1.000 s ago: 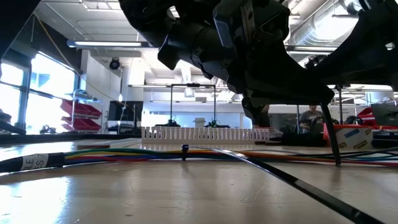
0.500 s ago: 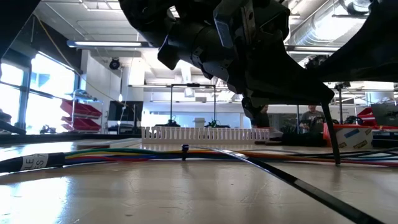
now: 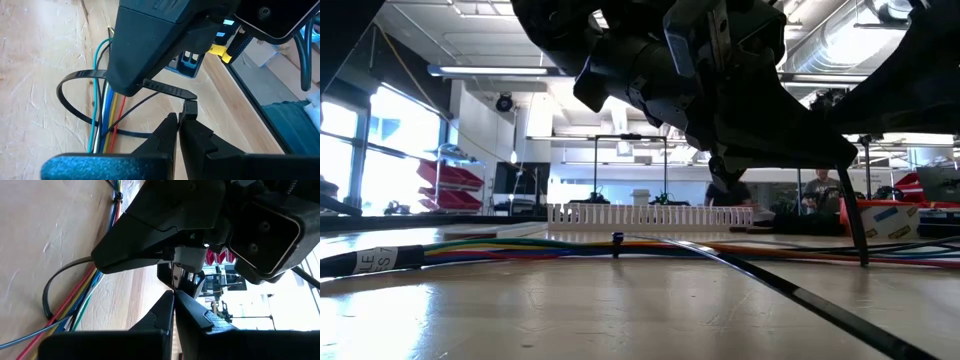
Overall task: Ziptie cables
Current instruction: Wrap the cable wires with the black zip tie
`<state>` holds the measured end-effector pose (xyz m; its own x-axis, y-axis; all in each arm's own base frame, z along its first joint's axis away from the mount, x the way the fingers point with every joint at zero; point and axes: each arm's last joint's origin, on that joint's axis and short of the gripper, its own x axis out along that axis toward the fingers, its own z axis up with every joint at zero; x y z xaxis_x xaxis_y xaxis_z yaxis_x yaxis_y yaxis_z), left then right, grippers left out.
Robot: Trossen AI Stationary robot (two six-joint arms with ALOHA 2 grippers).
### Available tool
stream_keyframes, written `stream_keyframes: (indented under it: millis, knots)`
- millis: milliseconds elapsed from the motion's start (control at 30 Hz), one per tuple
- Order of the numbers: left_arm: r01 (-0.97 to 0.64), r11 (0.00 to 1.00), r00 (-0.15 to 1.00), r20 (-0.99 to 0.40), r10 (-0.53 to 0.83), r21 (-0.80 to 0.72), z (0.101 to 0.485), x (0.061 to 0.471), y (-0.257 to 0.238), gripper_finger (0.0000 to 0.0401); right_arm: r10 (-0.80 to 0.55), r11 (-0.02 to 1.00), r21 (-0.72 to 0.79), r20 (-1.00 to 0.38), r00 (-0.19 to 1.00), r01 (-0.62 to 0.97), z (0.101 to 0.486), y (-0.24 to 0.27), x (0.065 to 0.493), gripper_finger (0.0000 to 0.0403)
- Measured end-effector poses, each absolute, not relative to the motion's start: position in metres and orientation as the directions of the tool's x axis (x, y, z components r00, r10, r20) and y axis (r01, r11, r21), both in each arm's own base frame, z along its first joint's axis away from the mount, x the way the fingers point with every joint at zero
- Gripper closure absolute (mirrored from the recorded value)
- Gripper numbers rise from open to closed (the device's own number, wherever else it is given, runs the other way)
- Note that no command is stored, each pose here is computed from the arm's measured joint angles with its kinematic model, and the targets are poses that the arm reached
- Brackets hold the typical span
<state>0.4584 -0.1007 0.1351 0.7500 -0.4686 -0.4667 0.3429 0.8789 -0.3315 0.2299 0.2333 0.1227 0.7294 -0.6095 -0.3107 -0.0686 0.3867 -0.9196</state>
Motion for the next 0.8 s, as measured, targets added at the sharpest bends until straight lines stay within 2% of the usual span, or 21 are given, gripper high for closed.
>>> stream_keyframes:
  millis: [267, 500, 800]
  knots:
    - [0.343, 0.879, 0.75, -0.467, -0.469, -0.332, 0.1351, 0.4584, -0.1008, 0.0401, -0.618, 0.42, -0.904, -0.349, 0.705, -0.08, 0.1216, 0.2278, 0.236, 0.0403]
    - [0.343, 0.879, 0.75, -0.467, -0.469, -0.332, 0.1351, 0.4584, -0.1008, 0.0401, -0.615, 0.384, -0.922, -0.298, 0.73, -0.053, 0.1231, 0.2321, 0.2327, 0.0403]
    - [0.342, 0.88, 0.751, -0.467, -0.467, -0.331, 0.1351, 0.4585, -0.1007, 0.0401, -0.613, 0.418, -0.905, -0.343, 0.712, -0.075, 0.1218, 0.2298, 0.235, 0.0403]
